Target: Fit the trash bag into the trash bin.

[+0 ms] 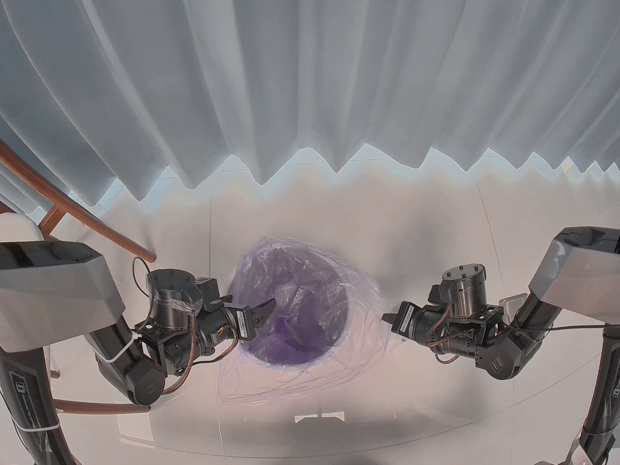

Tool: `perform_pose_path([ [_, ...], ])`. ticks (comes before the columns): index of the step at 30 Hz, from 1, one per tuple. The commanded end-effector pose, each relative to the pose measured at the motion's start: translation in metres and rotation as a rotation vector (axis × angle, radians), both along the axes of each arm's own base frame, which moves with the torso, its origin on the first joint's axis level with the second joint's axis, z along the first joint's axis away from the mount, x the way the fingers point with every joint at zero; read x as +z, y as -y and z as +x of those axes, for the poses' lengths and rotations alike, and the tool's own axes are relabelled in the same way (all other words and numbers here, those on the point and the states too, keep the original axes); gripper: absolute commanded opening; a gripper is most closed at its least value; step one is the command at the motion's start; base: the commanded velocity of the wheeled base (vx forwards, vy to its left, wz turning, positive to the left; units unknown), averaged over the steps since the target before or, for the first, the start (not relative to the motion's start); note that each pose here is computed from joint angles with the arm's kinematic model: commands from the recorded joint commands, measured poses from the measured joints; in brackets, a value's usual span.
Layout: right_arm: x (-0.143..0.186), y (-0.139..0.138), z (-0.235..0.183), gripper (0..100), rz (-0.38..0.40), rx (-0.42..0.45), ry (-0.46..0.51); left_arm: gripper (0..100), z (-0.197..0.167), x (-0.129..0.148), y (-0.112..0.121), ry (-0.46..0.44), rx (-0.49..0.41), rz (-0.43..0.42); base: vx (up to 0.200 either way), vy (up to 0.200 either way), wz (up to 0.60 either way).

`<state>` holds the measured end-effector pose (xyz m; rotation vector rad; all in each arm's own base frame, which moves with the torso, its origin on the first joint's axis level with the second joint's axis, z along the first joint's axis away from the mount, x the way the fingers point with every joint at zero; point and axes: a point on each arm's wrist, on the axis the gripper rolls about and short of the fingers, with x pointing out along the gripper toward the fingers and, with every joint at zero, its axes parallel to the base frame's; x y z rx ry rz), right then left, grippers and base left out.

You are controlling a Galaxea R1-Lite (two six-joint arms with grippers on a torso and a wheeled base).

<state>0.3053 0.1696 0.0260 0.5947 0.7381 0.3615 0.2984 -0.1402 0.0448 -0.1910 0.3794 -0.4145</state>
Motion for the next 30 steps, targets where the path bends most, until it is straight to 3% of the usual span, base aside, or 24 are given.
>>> perform_pose_path([
  [1,0.0,0.001,-0.002,0,-0.002,0.0,-0.004,0,0.005,-0.006,0.003,-0.006,-0.002,0.002,0.0,0.0,0.0],
  [9,-0.001,0.002,-0.001,0,0.008,-0.002,0.017,0,0.006,0.002,-0.002,0.016,0.018,-0.006,0.0,0.0,0.0],
  [11,-0.001,0.002,-0.001,0,0.008,-0.003,0.014,0,0.003,0.018,-0.011,0.048,0.063,-0.012,0.0,0.0,0.0],
  [15,-0.002,0.003,0.0,0,0.007,-0.009,0.013,0,-0.009,0.028,-0.031,0.023,0.114,0.003,0.0,0.0,0.0],
  [21,-0.005,0.006,0.004,0,0.004,-0.022,0.009,0,-0.007,0.024,-0.059,0.007,0.203,0.011,0.0,0.0,0.0],
  [30,-0.003,0.004,0.024,0,0.012,-0.069,0.056,0,0.023,0.004,-0.058,0.024,0.225,0.003,0.0,0.0,0.0],
])
